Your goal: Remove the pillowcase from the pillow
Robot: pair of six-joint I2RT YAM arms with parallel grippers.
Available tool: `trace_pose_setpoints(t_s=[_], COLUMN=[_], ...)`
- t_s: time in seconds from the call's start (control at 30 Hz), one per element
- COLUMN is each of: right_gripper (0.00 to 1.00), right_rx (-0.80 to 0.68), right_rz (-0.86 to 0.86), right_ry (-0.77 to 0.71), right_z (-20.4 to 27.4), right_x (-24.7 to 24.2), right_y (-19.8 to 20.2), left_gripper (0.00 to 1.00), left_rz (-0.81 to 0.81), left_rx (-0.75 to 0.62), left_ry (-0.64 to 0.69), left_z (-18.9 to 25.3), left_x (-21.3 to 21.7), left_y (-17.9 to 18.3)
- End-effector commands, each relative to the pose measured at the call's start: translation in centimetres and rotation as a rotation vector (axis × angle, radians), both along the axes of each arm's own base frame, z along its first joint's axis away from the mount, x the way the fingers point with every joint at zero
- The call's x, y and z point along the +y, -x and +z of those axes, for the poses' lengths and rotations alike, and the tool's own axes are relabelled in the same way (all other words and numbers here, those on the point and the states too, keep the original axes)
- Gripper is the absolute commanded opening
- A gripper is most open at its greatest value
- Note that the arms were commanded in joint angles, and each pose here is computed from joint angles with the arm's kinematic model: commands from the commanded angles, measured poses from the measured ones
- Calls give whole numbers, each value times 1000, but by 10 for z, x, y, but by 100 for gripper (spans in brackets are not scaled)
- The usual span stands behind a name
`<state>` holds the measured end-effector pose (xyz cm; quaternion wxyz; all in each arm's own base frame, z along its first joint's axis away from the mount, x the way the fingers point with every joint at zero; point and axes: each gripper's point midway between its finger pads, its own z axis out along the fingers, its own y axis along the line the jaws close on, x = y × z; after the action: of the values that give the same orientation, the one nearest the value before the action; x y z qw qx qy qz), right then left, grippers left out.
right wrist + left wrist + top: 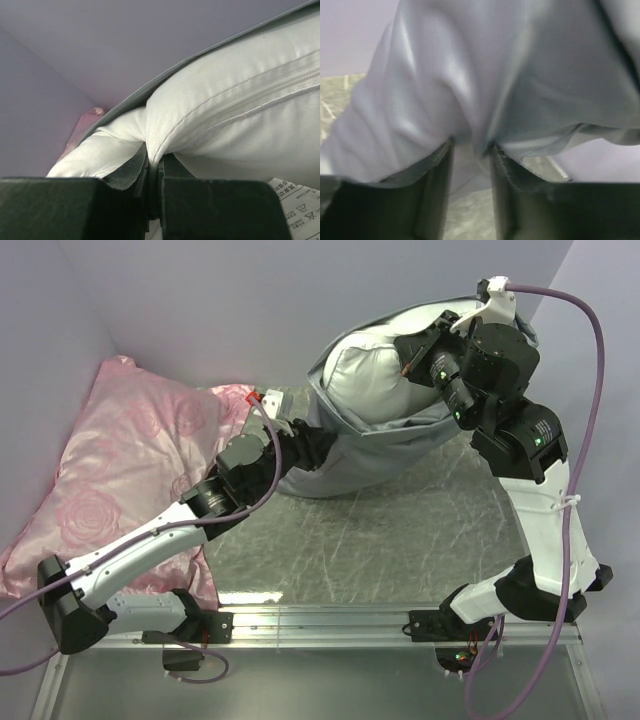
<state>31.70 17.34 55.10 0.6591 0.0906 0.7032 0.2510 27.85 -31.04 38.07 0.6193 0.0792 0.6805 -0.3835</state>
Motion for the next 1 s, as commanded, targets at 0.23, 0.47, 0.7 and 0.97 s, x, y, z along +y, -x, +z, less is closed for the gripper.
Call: trace_pose_setpoints(t_s=[0.23,0.47,0.7,0.97], right_gripper=[0,0,0,0], right_rx=[-318,-360,-286,-178], right_rz=[-67,-100,-59,37], right_ry=[-205,-216,-153,-60], right_z=[113,129,96,49], right_x=[-47,-65,-39,9], right_y=[43,57,34,-6], left_gripper=[0,0,0,57], left_rz=[279,406,268,161], left_rx=[213,475,500,263], left_ry=[-13,-41,-52,23], left_z=[-72,-163,-144,16], left_x=[29,59,37,61], left_y=[-37,-75,-88,-43])
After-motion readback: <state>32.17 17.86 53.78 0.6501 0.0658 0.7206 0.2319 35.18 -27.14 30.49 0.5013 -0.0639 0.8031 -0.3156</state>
